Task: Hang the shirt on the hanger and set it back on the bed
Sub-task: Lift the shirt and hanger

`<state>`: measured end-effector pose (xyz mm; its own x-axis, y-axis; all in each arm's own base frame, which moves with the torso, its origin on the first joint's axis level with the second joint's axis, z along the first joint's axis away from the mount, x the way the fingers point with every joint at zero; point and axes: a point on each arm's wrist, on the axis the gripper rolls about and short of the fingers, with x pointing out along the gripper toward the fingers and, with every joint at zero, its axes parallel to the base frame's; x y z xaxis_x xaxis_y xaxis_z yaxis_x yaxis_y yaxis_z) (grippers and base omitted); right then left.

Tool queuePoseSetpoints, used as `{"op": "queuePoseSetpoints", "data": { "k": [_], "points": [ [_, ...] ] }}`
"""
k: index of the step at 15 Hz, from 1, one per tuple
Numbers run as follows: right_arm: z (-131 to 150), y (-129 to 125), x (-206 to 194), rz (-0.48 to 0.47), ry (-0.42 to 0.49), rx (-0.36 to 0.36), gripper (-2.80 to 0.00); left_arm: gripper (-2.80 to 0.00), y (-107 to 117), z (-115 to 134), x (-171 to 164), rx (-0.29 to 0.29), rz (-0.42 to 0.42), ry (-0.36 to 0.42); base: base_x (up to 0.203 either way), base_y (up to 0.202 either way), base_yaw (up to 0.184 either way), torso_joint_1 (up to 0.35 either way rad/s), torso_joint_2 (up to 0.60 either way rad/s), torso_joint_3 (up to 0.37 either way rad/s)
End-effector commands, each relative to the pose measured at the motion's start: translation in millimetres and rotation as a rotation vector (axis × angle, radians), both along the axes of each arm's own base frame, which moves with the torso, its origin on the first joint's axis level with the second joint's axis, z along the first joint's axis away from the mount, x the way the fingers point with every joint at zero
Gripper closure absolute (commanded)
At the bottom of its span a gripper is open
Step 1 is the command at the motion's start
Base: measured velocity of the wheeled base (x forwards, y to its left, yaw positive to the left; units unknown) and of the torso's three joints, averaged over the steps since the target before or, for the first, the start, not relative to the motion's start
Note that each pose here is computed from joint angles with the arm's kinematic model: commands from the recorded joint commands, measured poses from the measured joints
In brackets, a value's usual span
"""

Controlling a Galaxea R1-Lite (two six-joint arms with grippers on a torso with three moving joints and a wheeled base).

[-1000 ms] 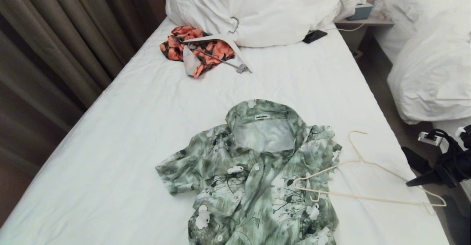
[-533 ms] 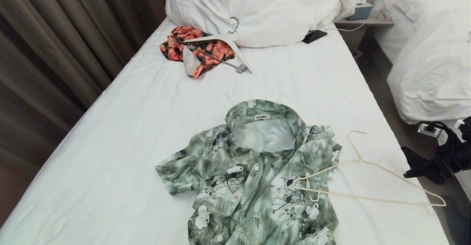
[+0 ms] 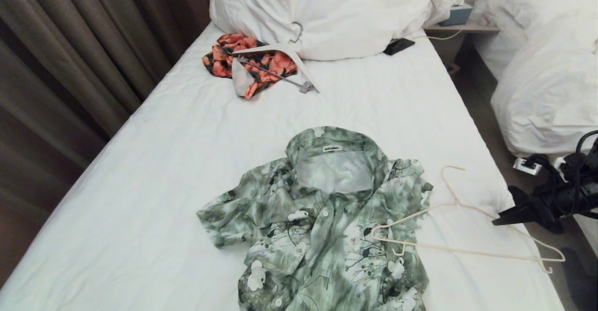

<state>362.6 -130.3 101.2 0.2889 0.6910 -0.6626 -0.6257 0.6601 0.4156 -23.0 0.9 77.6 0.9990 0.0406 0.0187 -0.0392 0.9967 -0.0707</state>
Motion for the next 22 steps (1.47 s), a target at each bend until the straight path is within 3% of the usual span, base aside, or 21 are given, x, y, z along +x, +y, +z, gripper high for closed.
{"op": "queuePoseSetpoints", "data": {
  "k": [1, 7, 17, 22],
  "points": [
    [0, 8, 0, 0.02, 0.013, 0.025, -2.8, 0.0, 0, 0, 0, -0.001, 0.001, 0.0, 0.0, 0.0, 0.0, 0.0, 0.0, 0.0],
    [24, 21, -20, 0.031, 0.042, 0.045, -2.8, 0.0, 0, 0, 0, -0.001, 0.001, 0.0, 0.0, 0.0, 0.0, 0.0, 0.0, 0.0],
    [5, 53, -13, 0.11, 0.121, 0.067, -2.8, 0.0, 0, 0, 0, -0.001, -0.001, 0.0, 0.0, 0.0, 0.0, 0.0, 0.0, 0.0],
    [-10, 69, -4, 0.139, 0.17, 0.045, -2.8, 0.0, 0, 0, 0, -0.001, 0.0, 0.0, 0.0, 0.0, 0.0, 0.0, 0.0, 0.0]
  ]
}}
